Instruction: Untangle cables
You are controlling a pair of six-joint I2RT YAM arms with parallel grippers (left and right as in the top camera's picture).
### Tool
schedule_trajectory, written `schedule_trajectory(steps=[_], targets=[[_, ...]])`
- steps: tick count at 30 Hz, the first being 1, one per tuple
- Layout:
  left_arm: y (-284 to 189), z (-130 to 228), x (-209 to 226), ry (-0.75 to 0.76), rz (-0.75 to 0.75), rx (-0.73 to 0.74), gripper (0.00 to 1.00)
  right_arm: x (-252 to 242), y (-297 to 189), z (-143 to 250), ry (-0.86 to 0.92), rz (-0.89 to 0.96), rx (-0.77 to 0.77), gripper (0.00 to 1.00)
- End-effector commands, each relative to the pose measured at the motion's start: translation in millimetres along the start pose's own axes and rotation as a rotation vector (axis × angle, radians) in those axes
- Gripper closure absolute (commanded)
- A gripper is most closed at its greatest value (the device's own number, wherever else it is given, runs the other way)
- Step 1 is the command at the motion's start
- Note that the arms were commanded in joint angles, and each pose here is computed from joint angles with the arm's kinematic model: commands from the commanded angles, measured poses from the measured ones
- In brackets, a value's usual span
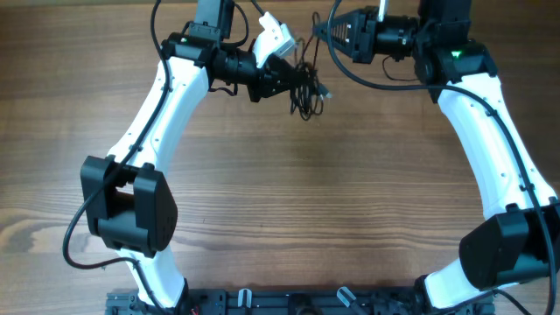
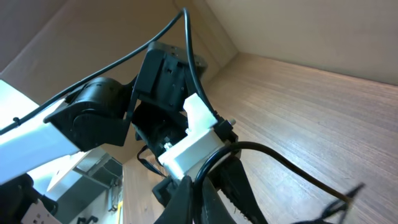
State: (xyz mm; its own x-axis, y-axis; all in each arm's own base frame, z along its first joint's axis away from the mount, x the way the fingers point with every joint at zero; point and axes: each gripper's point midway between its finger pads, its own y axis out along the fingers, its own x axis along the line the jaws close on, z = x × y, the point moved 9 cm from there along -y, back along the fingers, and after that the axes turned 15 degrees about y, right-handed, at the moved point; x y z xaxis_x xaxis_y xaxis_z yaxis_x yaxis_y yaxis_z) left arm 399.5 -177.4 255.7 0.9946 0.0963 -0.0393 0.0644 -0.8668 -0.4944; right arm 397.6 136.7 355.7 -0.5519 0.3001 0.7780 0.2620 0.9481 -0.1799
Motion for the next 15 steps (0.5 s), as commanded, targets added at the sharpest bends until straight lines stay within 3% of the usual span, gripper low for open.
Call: schedule_trajectory(steps=[1,5,10,11,12,15], targets=[[1.9,-0.2,2.2,0.017,-0.009,0.012,0.80,23.2,-6.5,-9.0,-0.040,-0.040,-0.019,0.95],[1.8,0.9,0.8,0.005,-0.002,0.017,0.80,24.1,-6.6,-10.1,-0.045,-0.044,-0.024,0.96],[1.8,1.1,0.4,0.002,0.000,0.018,0.64,24.2,-6.6,-10.2,-0.039,-0.045,-0.024,0.95],[2.2,1.0,0.2,0.003,0.000,0.019,0.69,24.2,-6.6,-10.2,-0.038,-0.044,-0.024,0.96],[2.9,0.9,0.0,0.003,0.002,0.019,0.83,24.2,-6.6,-10.2,-0.039,-0.045,-0.024,0.95],[4.2,2.2,0.6,0.005,-0.010,0.040,0.96,24.2,-6.6,-10.2,-0.039,-0.044,-0.024,0.96]])
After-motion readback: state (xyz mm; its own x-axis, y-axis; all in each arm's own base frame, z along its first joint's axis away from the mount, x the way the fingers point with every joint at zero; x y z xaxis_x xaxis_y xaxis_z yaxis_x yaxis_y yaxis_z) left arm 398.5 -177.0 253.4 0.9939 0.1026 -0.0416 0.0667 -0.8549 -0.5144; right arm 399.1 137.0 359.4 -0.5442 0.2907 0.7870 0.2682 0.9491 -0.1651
